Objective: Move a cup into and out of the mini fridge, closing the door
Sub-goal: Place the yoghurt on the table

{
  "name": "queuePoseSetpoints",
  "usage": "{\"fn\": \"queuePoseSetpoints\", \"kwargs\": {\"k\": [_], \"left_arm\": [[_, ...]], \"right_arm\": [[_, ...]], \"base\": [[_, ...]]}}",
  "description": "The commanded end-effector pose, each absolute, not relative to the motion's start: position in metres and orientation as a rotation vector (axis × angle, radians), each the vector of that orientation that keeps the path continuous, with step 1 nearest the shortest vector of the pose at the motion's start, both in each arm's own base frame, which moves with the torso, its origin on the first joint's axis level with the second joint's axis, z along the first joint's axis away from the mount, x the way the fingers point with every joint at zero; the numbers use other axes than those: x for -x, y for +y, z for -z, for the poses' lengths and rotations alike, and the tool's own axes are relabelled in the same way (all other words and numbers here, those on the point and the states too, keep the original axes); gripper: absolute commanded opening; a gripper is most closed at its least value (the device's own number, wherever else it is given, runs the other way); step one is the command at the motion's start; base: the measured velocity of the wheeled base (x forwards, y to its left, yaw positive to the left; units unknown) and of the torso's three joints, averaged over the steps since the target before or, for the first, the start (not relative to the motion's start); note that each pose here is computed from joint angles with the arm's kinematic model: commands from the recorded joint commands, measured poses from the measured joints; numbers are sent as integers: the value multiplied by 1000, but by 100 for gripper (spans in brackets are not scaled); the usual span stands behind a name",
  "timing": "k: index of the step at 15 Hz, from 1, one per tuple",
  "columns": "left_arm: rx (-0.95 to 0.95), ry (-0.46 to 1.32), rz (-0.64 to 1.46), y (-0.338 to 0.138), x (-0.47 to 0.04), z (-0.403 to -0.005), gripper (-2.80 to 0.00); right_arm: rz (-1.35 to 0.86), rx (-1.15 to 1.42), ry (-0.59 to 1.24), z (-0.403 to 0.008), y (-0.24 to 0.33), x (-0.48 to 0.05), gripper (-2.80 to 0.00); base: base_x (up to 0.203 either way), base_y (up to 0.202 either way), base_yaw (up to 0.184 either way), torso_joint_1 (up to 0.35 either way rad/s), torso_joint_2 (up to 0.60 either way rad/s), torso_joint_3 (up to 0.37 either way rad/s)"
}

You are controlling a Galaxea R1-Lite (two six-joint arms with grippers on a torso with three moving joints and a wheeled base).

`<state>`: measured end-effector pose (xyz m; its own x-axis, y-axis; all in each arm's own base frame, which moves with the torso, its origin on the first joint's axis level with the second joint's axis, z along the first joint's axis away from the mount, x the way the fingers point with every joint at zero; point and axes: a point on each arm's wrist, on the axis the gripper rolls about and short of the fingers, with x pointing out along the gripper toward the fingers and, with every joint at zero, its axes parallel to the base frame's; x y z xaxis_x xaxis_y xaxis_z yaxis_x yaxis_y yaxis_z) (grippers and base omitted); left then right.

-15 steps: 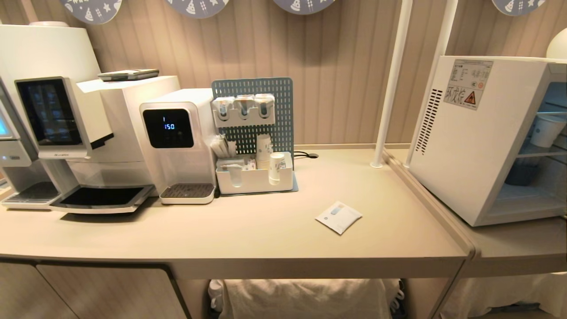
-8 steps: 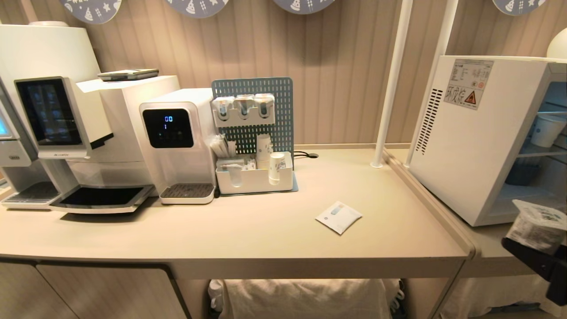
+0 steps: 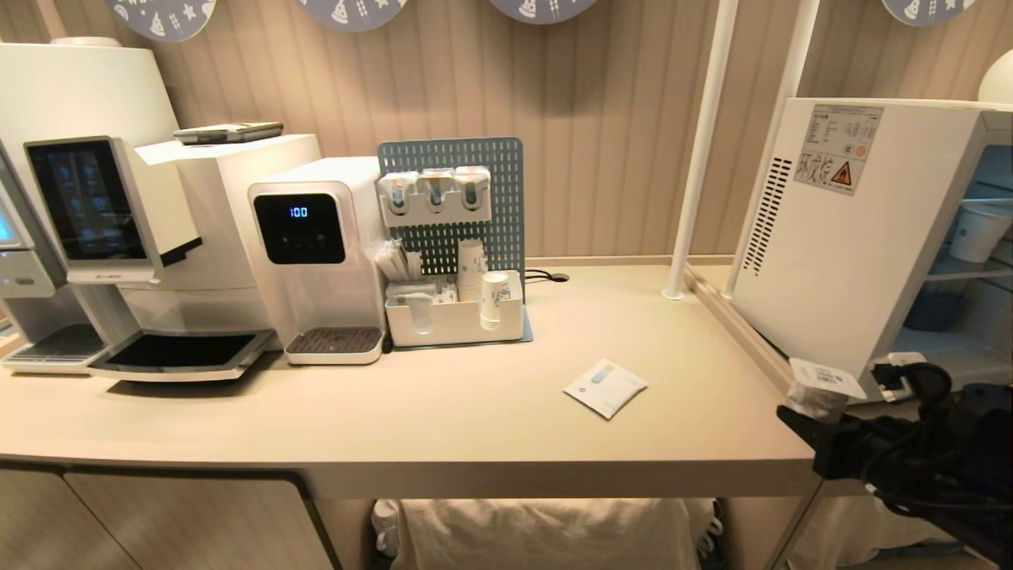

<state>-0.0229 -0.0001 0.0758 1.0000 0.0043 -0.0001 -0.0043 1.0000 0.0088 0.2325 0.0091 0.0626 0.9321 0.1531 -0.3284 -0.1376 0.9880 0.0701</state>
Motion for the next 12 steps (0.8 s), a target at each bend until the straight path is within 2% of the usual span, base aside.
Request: {"fn": "queuePoseSetpoints", "kwargs": {"k": [1,12], "left_arm": [[-6,0,-5,0,23,-76,-280],[-5,0,-5,0,23,-76,-280]], "right_arm": [[-133,-45,384,-29,11,-266,-280],[46,90,203,46,22,-402,-280]], "base": [[0,0,0,0,0,0],[0,0,0,0,0,0]]}}
